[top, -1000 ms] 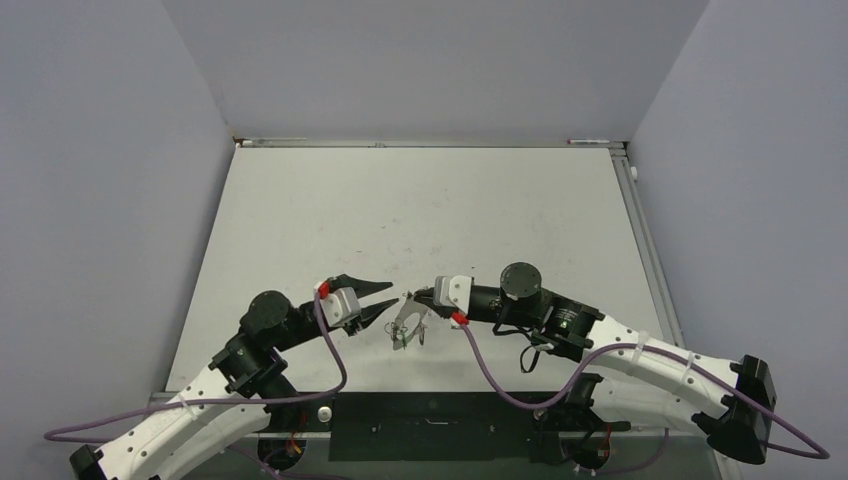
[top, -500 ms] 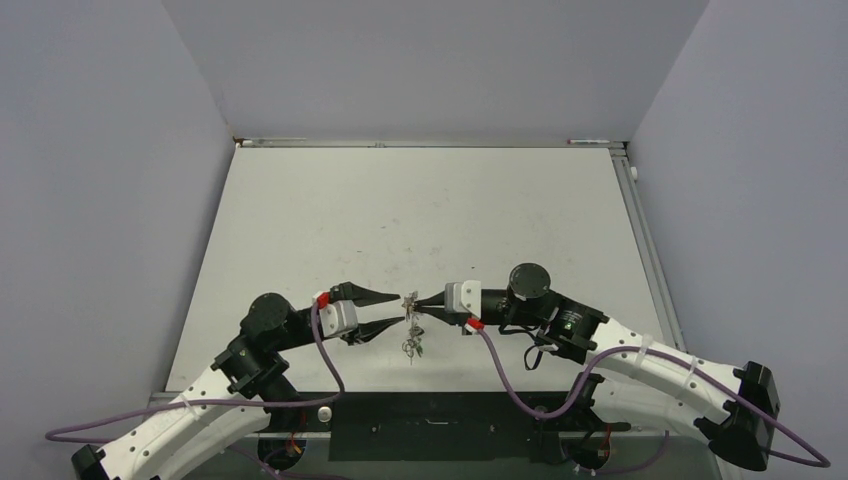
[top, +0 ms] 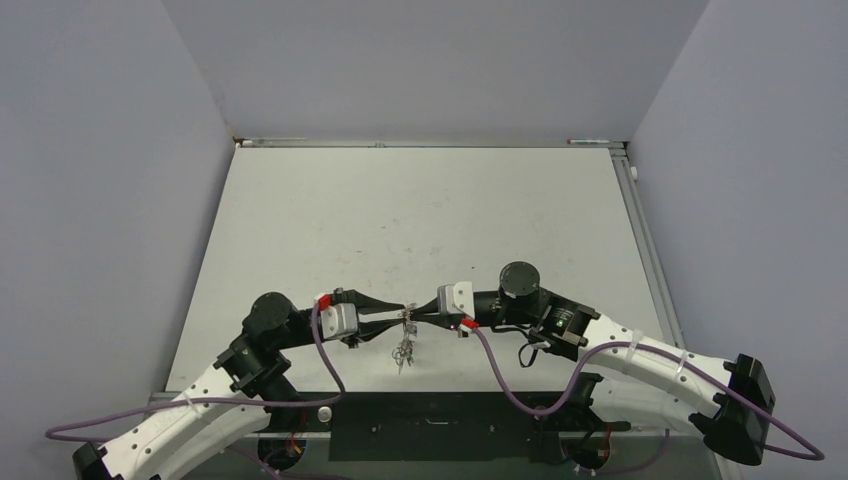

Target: Put the keys on the keyring

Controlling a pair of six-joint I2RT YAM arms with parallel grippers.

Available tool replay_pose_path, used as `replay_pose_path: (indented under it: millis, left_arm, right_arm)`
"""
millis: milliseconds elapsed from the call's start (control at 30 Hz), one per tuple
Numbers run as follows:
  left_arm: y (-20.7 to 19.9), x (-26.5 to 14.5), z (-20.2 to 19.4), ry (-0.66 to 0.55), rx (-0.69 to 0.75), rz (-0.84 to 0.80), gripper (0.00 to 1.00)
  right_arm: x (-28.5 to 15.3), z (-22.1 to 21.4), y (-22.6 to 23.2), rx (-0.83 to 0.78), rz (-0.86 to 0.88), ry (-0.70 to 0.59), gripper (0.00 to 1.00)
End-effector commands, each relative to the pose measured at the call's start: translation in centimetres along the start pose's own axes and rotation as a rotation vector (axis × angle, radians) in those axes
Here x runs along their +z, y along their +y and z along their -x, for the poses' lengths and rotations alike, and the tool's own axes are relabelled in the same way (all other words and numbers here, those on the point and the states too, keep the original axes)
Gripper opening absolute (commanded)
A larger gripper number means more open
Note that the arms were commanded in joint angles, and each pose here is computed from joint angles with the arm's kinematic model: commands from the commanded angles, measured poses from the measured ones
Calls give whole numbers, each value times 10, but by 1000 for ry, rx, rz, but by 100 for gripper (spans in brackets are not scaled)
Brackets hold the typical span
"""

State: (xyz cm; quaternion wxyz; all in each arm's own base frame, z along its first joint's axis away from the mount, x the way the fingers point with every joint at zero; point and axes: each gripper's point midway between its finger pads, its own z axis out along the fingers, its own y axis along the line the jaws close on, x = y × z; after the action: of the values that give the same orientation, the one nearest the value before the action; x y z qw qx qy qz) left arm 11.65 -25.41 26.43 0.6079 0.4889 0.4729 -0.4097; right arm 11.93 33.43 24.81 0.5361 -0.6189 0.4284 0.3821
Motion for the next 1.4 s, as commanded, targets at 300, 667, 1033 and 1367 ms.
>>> replay_pose_path:
  millis: [300,667,1033,1367]
  left_arm:
    - [0,3,9,-26,8,-17,13]
    - [-1,5,6,-14,-8,-29,6]
    - [11,2,6,20,7,36,0]
    - [19,2,1,52,4,75,0]
  right_arm:
    - [-1,54,-12,-84,-3,-159,5]
    - [0,60,-10,-90,3,-182,5]
    - [0,44,-23,-52,-67,-95,20]
    - [-1,30,-33,-35,-111,37,36]
